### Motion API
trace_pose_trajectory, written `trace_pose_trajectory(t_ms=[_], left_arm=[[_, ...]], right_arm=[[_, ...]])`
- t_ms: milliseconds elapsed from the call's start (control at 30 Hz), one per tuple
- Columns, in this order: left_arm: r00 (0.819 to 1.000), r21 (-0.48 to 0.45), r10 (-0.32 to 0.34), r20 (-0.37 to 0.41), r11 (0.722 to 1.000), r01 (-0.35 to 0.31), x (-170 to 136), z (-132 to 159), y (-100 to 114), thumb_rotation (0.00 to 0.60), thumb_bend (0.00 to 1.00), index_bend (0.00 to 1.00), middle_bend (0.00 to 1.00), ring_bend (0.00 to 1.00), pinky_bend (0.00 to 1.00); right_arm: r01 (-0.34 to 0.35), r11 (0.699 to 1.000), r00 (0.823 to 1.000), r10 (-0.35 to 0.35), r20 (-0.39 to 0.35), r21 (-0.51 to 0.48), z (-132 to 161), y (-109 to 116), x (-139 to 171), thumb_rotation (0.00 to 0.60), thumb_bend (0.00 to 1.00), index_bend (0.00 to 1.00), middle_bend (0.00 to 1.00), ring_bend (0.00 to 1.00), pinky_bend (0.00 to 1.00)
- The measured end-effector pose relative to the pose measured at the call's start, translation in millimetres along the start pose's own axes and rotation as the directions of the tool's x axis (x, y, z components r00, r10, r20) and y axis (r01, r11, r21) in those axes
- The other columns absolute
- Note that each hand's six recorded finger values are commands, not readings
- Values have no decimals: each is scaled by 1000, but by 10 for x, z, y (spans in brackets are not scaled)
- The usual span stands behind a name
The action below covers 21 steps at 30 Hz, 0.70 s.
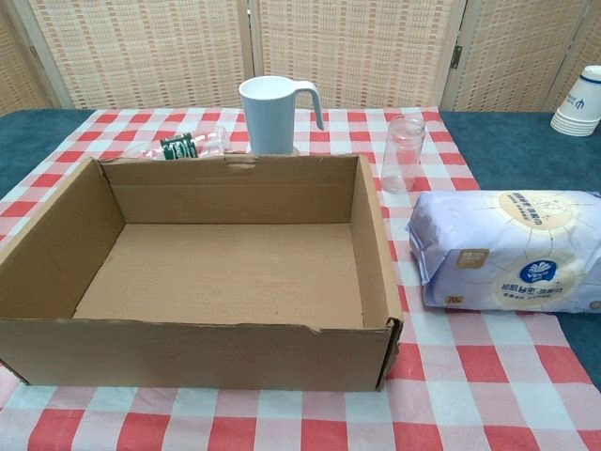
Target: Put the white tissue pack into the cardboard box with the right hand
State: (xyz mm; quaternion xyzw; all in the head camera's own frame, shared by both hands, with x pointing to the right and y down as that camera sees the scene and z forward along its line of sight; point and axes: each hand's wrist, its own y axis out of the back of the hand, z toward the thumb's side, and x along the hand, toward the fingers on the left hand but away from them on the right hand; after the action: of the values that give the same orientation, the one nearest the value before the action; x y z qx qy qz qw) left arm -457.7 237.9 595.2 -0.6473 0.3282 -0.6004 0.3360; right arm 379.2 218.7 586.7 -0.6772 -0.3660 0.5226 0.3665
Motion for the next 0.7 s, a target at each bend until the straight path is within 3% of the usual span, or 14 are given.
trace_pose_trajectory(t_ms=[700], left_arm=[[1000,1,-6,16,1000,6,-19,58,-12,600,279,45,0,0,130]], right_arm=[[-12,999,999,11,-45,-40,151,122,79,600,0,0,0,0,0]])
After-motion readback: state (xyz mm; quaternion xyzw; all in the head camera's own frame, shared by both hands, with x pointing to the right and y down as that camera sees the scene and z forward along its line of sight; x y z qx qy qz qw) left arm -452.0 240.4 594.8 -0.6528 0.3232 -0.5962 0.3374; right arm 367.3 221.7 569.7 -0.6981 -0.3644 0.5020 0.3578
